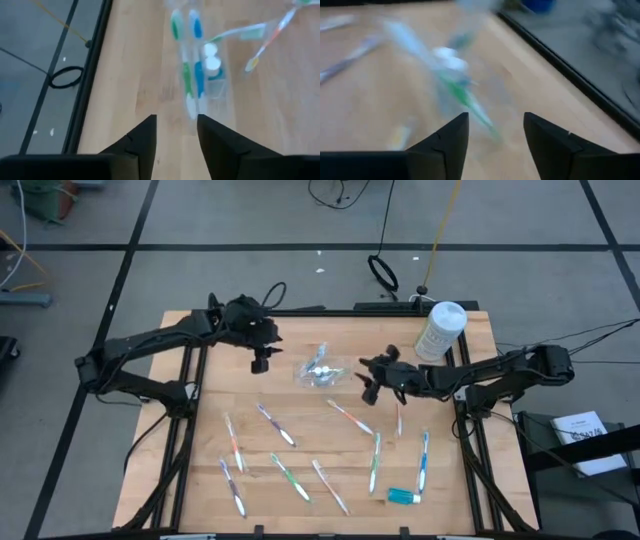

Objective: Pick & Place Toothbrushes
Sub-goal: Put the orange toothbrush into the transparent organizer

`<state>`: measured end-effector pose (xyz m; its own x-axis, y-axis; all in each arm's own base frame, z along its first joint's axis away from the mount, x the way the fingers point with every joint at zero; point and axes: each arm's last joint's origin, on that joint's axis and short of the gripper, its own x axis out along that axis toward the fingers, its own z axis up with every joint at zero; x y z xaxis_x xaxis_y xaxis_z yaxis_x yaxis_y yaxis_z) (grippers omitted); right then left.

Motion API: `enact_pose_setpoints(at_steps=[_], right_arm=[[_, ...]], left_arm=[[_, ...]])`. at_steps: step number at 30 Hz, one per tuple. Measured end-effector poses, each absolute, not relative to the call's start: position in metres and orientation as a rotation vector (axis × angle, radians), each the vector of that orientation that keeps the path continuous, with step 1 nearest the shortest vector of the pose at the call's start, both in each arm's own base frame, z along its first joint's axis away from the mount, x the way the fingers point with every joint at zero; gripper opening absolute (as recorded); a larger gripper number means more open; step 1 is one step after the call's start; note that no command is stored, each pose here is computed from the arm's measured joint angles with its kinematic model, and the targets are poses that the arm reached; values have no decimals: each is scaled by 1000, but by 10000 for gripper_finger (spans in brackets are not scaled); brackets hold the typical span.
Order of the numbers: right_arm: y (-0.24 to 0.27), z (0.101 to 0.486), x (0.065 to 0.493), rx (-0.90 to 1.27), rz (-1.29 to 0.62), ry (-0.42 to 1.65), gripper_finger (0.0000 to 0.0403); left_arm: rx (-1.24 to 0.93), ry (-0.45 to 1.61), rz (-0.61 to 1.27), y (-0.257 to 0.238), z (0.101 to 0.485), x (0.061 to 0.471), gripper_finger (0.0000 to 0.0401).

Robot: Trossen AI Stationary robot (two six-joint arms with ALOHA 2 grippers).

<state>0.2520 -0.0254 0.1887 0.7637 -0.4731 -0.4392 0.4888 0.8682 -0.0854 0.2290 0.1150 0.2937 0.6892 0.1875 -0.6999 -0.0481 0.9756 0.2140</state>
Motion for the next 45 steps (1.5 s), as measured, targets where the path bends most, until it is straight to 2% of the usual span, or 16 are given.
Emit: enact_pose_setpoints(at_steps=[3,8,15,30,37,41,45], right_arm=[[-24,186,239,153,-584,547,191],[-15,187,214,494,-641,636,176],[-5,170,194,683,-761,844,161],[-8,129,166,781,-972,829,164],[-12,109,161,807,-941,658,158],[-13,101,155,795,-936,630,139],[-13,99,152,754,-927,660,99]], left_arm=[[182,821,149,122,292,224,146],[129,797,144,132,289,213,135],[105,782,102,130,266,214,134],[131,756,55,117,254,222,134],[125,754,32,110,254,226,134],[128,753,19,107,254,227,134],[132,750,7,104,254,229,134]])
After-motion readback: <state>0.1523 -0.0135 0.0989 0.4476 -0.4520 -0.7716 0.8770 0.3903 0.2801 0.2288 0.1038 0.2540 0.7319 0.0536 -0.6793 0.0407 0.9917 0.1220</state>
